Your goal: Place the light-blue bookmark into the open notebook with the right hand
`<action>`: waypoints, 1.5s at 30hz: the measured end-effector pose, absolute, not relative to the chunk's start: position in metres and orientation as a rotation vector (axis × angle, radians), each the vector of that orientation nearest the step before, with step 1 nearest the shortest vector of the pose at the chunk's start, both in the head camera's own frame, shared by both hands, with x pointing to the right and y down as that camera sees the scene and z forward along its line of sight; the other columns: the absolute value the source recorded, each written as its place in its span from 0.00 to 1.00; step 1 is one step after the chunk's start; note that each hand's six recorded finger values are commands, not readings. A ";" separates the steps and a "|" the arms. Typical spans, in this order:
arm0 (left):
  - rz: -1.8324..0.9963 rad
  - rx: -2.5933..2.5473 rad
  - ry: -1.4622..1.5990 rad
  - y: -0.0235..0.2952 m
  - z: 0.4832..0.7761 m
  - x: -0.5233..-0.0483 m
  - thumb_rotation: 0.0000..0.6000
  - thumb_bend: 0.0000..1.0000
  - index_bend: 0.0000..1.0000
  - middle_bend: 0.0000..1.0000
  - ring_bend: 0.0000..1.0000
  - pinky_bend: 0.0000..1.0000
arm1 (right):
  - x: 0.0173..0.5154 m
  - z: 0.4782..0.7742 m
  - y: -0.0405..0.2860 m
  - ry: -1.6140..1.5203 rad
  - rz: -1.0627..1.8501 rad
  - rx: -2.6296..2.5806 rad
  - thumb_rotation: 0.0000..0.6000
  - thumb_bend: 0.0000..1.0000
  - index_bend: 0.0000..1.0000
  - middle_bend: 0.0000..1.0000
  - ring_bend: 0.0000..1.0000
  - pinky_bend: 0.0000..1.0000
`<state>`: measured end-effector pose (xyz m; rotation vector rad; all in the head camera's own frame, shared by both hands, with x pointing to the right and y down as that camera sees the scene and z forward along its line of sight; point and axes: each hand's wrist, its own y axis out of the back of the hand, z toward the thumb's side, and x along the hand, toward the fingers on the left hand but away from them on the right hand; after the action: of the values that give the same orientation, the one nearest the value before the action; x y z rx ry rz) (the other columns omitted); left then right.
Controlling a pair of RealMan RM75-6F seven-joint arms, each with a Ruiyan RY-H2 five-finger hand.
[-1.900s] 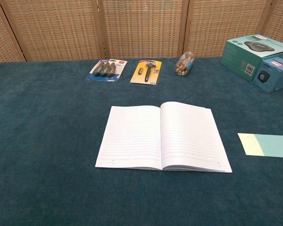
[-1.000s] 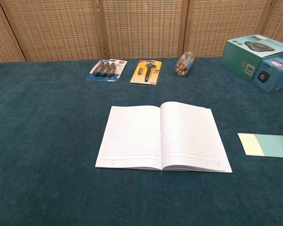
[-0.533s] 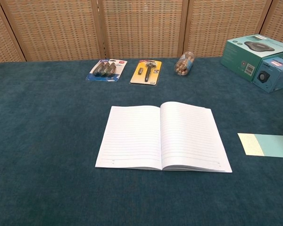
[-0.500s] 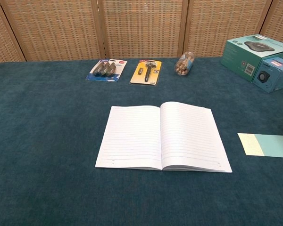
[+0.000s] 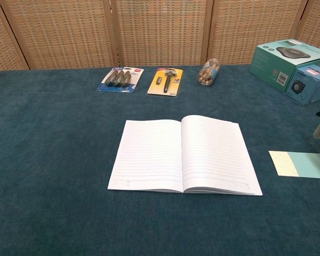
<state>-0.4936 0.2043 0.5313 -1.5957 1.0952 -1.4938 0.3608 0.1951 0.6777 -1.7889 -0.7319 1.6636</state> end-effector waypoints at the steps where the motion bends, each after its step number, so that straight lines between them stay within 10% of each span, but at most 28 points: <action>1: -1.495 -1.595 1.095 0.204 0.531 -0.494 1.00 0.00 0.00 0.00 0.00 0.00 | 0.361 0.679 0.195 -0.715 1.670 -1.775 1.00 0.00 0.24 0.00 0.00 0.00; 45: -1.529 -1.587 1.087 0.202 0.538 -0.493 1.00 0.00 0.00 0.00 0.00 0.00 | 0.350 0.704 0.181 -0.460 1.807 -1.642 1.00 0.00 0.27 0.00 0.00 0.00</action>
<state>-0.4929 0.2024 0.5376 -1.5869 1.0873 -1.5292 0.3496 0.1809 0.7043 -1.6417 -0.4595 1.8067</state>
